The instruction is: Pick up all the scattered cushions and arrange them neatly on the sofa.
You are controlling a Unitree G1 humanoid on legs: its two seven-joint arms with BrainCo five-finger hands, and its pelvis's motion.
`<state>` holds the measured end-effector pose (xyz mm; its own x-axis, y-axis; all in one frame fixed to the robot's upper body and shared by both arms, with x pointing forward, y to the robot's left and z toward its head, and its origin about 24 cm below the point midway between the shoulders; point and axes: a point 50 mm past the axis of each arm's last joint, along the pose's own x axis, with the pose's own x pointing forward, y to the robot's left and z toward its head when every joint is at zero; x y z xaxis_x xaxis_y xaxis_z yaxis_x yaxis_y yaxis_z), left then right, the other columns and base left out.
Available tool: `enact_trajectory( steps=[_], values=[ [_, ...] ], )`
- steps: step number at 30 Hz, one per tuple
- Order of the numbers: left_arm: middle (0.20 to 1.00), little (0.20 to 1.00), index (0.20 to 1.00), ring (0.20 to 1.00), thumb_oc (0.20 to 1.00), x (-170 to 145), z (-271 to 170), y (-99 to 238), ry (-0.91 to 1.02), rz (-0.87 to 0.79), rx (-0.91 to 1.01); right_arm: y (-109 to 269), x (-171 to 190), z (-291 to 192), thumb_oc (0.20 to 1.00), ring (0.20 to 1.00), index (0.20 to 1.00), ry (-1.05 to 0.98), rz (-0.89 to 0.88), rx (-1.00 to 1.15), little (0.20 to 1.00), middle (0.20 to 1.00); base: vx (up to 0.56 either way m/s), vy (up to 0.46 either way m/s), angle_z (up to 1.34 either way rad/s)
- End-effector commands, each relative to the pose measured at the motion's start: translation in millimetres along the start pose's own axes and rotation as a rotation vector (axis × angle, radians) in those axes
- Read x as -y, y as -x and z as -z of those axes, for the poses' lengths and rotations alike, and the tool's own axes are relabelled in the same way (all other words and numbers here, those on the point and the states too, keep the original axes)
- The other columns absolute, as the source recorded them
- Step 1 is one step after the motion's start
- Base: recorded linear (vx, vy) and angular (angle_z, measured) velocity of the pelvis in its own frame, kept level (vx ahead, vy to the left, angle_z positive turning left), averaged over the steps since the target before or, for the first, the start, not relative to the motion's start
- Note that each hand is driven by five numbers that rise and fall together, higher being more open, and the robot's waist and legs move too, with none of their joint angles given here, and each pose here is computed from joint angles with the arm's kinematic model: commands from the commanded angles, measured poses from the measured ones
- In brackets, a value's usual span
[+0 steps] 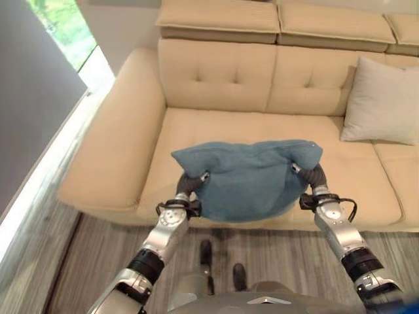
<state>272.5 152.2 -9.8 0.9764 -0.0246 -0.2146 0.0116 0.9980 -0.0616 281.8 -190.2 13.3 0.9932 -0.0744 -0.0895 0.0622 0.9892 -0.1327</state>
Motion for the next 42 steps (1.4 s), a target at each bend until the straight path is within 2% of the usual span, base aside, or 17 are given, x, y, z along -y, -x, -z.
enact_trajectory(
  steps=[1, 9, 16, 20, 23, 27, 28, 34, 42],
  values=[
    [0.200, 0.200, 0.200, 0.200, 0.200, 27, -67, -13, 0.039, 0.131, 0.289, -14, -26, -52, 0.200, 0.200, 0.200, -0.068, -0.095, 0.239, 0.200, 0.200, 0.06, 0.136, -0.65],
    [0.200, 0.200, 0.200, 0.200, 0.200, 17, -78, -16, 0.025, 0.085, 0.334, -20, -28, -55, 0.200, 0.200, 0.200, -0.047, -0.108, 0.240, 0.200, 0.200, 0.16, -0.007, -0.26],
    [0.200, 0.200, 0.200, 0.200, 0.200, 30, -77, -20, 0.048, 0.096, 0.321, -17, -16, -57, 0.200, 0.200, 0.200, -0.009, -0.077, 0.254, 0.200, 0.200, 0.16, -0.129, 0.27],
    [0.200, 0.200, 0.200, 0.200, 0.200, 50, -124, -36, 0.057, 0.109, 0.443, -33, -24, -104, 0.200, 0.200, 0.200, -0.005, -0.072, 0.403, 0.200, 0.200, 0.04, -0.116, 0.24],
    [0.200, 0.200, 0.200, 0.200, 0.200, 54, -146, -41, 0.052, 0.106, 0.499, -42, -28, -128, 0.200, 0.200, 0.200, 0.002, -0.073, 0.467, 0.200, 0.200, -0.07, -0.043, 0.03],
    [0.200, 0.200, 0.200, 0.200, 0.200, 64, -209, -54, 0.041, 0.088, 0.641, -65, -28, -192, 0.200, 0.200, 0.200, 0.067, -0.035, 0.604, 0.200, 0.200, -0.15, -0.033, 0.04],
    [0.200, 0.200, 0.200, 0.200, 0.200, 68, -240, -57, 0.030, 0.074, 0.711, -72, -28, -225, 0.200, 0.200, 0.200, 0.071, -0.001, 0.669, 0.200, 0.200, -0.11, -0.020, 0.07],
    [0.200, 0.200, 0.200, 0.200, 0.200, 60, -296, -58, -0.040, -0.002, 0.830, -80, -24, -280, 0.200, 0.200, 0.200, 0.129, 0.050, 0.765, 0.200, 0.200, -0.03, -0.036, -0.01],
    [0.200, 0.200, 0.200, 0.200, 0.200, 50, -305, -68, -0.100, -0.056, 0.797, -87, -22, -299, 0.200, 0.200, 0.200, 0.276, 0.073, 0.768, 0.200, 0.200, 0.01, -0.044, 0.03]
  ],
)
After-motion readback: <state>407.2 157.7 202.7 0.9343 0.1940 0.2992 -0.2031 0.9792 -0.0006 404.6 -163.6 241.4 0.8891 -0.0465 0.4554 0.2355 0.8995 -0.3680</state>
